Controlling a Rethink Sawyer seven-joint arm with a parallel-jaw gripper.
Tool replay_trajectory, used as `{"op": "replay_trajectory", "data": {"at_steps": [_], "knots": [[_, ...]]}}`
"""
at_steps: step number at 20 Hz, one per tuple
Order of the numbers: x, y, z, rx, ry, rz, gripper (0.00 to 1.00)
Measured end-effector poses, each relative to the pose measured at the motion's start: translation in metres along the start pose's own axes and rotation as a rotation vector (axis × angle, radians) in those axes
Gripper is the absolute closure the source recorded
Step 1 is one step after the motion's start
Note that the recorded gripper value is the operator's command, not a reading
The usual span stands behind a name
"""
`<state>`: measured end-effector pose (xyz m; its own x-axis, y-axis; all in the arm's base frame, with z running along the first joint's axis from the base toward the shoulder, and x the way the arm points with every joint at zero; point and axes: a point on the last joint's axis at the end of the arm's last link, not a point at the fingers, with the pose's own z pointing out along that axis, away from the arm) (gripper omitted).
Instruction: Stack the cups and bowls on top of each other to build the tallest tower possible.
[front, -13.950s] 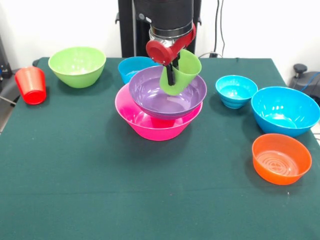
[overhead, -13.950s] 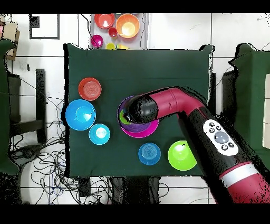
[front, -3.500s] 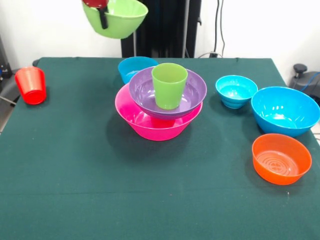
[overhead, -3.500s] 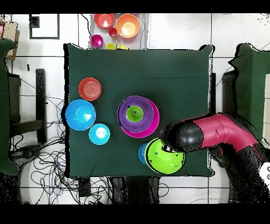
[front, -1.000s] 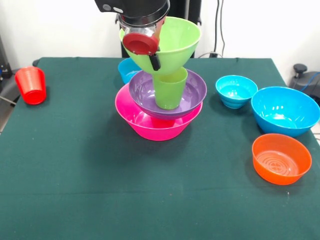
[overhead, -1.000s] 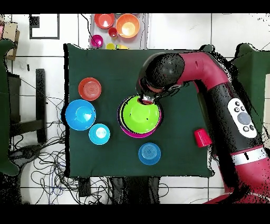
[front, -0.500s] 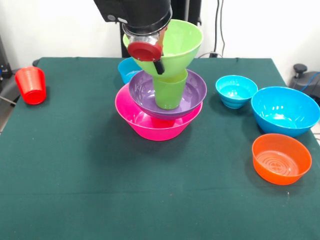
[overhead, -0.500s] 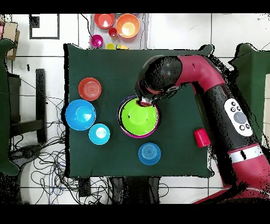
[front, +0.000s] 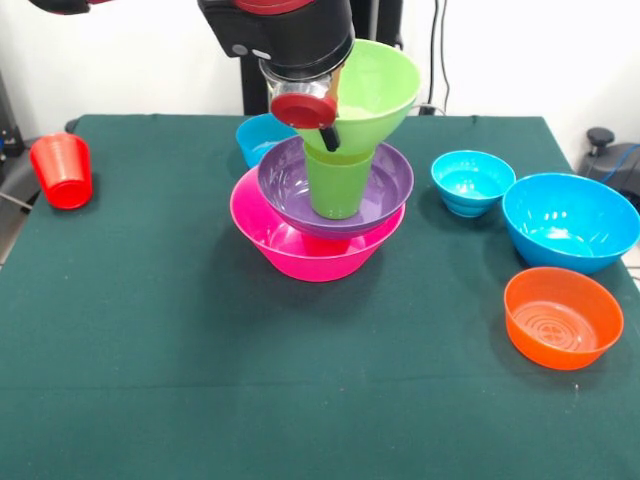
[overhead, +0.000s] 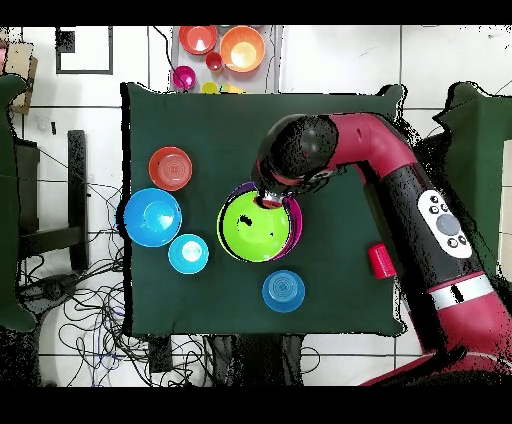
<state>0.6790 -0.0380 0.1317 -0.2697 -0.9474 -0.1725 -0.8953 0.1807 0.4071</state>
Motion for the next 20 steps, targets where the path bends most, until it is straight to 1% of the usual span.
{"op": "replay_trajectory", "data": {"at_steps": [4,16,20], "knots": [[0.0,-0.0009,0.0004,0.007,0.0,-0.001,1.0],[0.0006,-0.0011,0.0,0.01,0.004,-0.001,1.0],[0.0019,-0.004,-0.0022,0.019,0.004,0.003,1.0]]}}
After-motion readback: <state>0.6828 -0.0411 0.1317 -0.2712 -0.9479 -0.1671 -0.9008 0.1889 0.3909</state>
